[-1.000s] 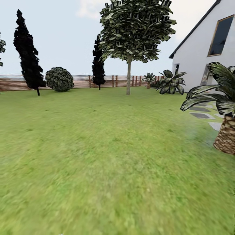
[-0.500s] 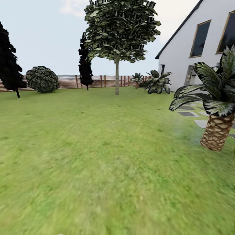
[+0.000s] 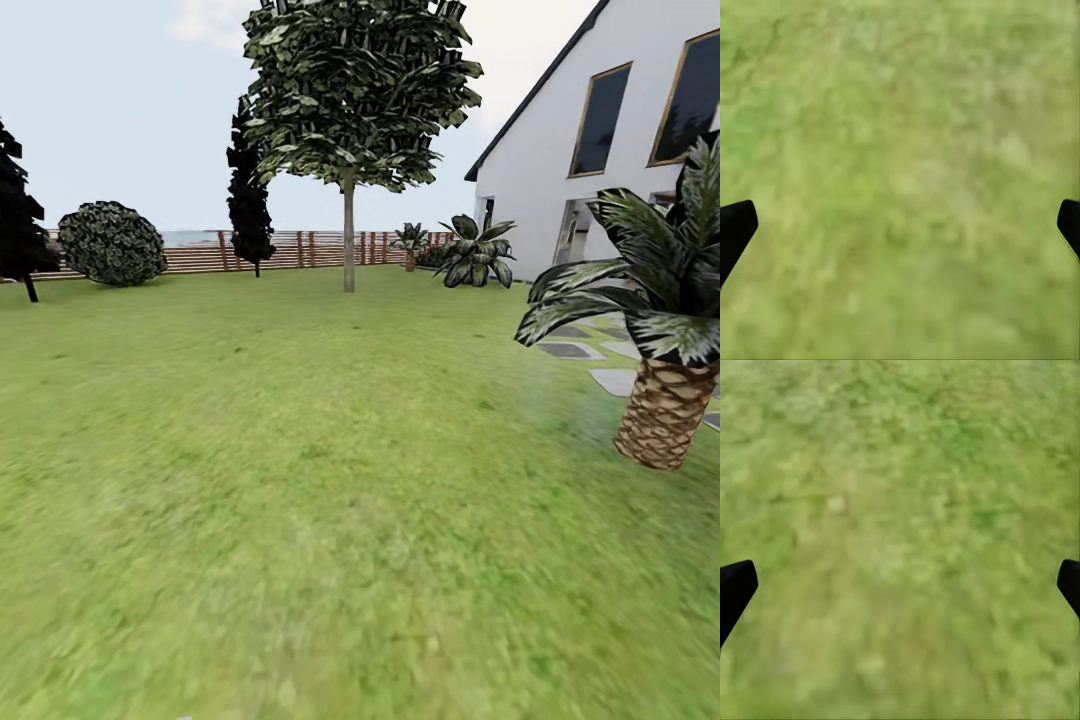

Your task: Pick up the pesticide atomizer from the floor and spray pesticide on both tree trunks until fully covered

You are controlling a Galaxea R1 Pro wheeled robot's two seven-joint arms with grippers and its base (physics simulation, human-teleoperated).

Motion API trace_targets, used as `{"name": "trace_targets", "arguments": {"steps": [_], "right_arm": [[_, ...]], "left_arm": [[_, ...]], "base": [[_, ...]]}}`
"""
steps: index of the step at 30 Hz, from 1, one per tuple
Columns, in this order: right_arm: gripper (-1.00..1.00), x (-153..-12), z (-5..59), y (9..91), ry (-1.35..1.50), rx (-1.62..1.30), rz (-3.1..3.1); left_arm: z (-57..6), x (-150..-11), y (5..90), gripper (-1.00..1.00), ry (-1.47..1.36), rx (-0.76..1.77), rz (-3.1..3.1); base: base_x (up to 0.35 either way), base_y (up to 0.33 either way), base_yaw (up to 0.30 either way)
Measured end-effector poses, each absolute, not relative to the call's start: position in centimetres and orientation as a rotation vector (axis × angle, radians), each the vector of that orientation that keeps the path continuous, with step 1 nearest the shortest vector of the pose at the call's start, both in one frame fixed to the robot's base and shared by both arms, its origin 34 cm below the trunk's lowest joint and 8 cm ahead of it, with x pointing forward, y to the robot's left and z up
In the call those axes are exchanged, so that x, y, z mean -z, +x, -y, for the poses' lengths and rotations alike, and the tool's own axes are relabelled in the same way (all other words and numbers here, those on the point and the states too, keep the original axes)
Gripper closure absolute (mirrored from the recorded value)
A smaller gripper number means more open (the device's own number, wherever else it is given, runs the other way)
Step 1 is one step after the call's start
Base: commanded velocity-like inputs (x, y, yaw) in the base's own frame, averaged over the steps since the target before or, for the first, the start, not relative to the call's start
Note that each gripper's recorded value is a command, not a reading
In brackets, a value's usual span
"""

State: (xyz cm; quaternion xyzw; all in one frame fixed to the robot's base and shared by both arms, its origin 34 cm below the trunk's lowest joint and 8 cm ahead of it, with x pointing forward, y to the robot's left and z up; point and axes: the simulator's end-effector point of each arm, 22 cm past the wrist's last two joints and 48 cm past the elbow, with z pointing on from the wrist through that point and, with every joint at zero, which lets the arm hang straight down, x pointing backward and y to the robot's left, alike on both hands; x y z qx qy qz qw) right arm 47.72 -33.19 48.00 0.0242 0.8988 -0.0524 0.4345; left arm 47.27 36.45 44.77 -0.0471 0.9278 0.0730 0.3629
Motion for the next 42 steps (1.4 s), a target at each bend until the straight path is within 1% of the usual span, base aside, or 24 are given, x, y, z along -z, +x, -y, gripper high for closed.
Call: {"name": "trace_targets", "arguments": {"steps": [14,42], "right_arm": [[-1.0,-47.99,33.02,47.73,0.053,0.127,-2.238],[-1.0,-47.99,32.96,47.74,0.051,0.126,-2.239]], "left_arm": [[-36.45,-44.75,47.23,-1.0,-0.121,-0.188,-2.389],[-36.45,-44.76,47.23,-1.0,-0.121,-0.188,-2.388]], "base": [[0.338,0.003,0.0],[0.338,0.057,0.0]]}}
